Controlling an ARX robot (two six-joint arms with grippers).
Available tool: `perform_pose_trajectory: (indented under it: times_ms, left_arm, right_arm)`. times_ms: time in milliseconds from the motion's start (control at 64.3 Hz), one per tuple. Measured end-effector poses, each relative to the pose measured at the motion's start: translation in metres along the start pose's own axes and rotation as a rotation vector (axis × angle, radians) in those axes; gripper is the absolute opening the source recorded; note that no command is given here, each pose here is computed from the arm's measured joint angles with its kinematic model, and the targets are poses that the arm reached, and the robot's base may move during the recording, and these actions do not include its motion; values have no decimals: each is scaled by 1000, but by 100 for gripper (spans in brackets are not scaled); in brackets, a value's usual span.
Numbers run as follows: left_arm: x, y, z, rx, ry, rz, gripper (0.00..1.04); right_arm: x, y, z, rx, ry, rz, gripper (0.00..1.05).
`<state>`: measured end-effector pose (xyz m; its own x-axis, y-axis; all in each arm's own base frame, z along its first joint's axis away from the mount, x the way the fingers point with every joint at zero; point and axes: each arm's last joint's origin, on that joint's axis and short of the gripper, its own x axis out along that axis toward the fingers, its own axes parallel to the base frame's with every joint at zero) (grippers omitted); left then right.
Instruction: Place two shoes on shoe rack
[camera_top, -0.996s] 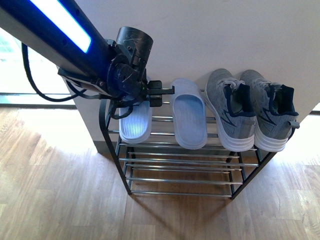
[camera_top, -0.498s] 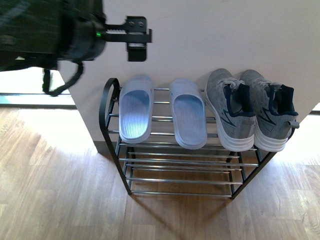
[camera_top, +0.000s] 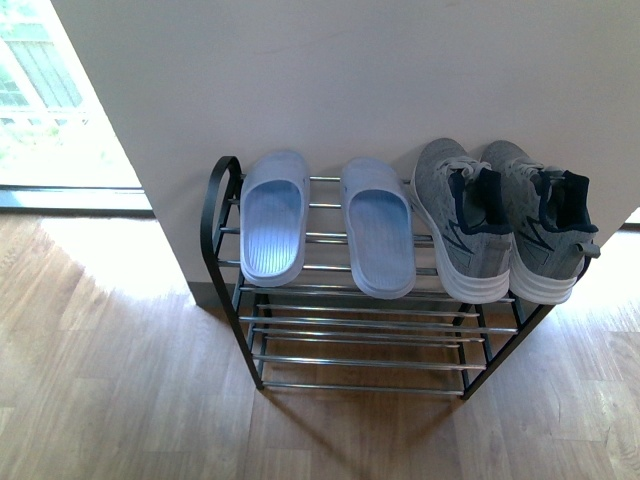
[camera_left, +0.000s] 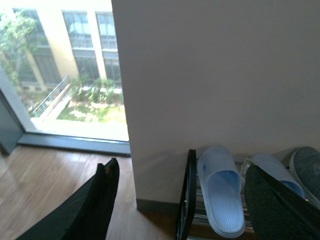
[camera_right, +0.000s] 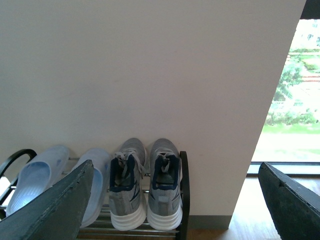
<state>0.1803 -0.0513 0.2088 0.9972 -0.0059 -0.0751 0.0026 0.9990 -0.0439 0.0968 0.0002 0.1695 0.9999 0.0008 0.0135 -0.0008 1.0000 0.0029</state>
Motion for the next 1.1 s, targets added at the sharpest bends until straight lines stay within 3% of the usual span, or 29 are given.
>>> perform_pose_trajectory:
  times_ms: [156, 436, 1105]
  left_arm:
    - [-13, 15, -6, 19, -71, -5, 46]
    - [-30, 32, -22, 31, -69, -6, 1]
    - [-54, 52, -40, 36, -86, 0, 1]
  right_arm:
    - [0, 0, 0, 0, 0, 0, 96]
    - [0, 0, 0, 0, 0, 0, 96]
    - [0, 0, 0, 0, 0, 0, 96]
